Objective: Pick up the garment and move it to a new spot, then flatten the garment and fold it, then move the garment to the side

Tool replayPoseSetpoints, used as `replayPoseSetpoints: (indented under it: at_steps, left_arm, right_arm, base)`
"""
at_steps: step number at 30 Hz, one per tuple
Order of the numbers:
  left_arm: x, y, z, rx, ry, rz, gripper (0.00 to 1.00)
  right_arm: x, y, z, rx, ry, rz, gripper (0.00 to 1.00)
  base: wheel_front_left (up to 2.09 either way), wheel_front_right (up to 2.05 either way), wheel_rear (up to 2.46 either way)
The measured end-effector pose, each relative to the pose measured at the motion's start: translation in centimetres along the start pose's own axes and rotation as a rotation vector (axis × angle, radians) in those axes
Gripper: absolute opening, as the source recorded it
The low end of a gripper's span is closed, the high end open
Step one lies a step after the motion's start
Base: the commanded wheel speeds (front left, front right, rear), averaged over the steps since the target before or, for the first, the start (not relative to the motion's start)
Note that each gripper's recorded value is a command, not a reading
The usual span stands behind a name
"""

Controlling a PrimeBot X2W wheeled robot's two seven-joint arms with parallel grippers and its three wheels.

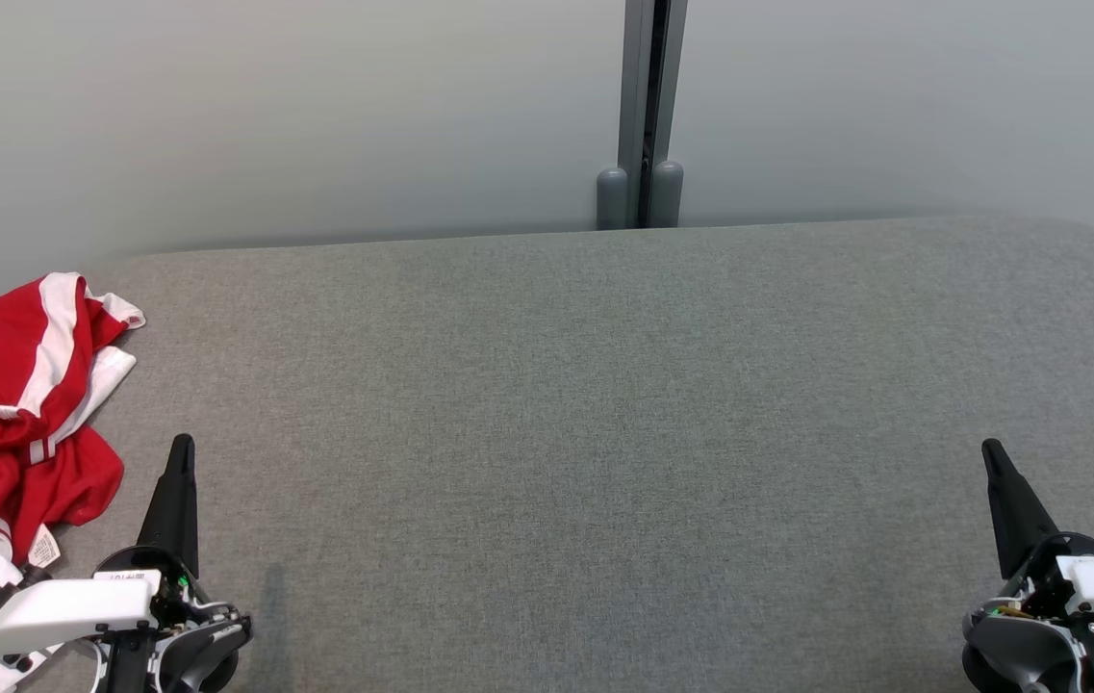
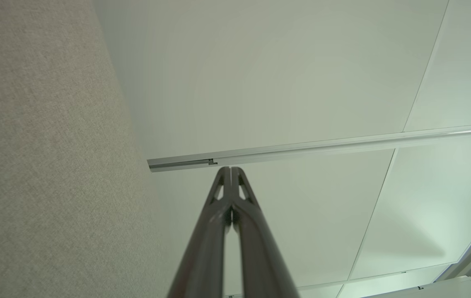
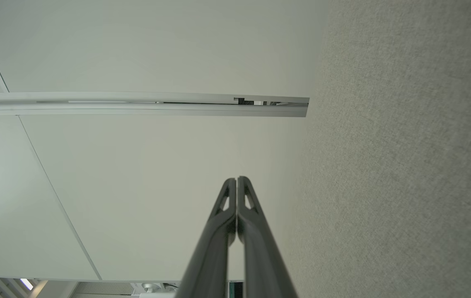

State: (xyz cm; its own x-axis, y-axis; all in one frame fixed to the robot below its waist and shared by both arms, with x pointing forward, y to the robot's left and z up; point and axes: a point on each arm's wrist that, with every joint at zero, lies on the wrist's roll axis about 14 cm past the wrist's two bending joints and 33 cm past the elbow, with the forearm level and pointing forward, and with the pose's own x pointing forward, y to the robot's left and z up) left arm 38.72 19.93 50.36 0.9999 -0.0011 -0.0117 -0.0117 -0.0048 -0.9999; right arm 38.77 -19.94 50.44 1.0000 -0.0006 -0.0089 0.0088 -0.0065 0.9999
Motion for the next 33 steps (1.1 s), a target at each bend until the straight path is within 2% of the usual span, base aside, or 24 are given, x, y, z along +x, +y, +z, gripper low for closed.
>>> replayPoseSetpoints:
  at_steps: [33]
  left_arm:
    - [0.00,0.00,0.00,0.000,0.000,0.000,0.00]
  right_arm:
    - [0.00,0.00,-0.01,0.000,0.000,0.000,0.00]
  base:
    - [0.00,0.00,0.00]
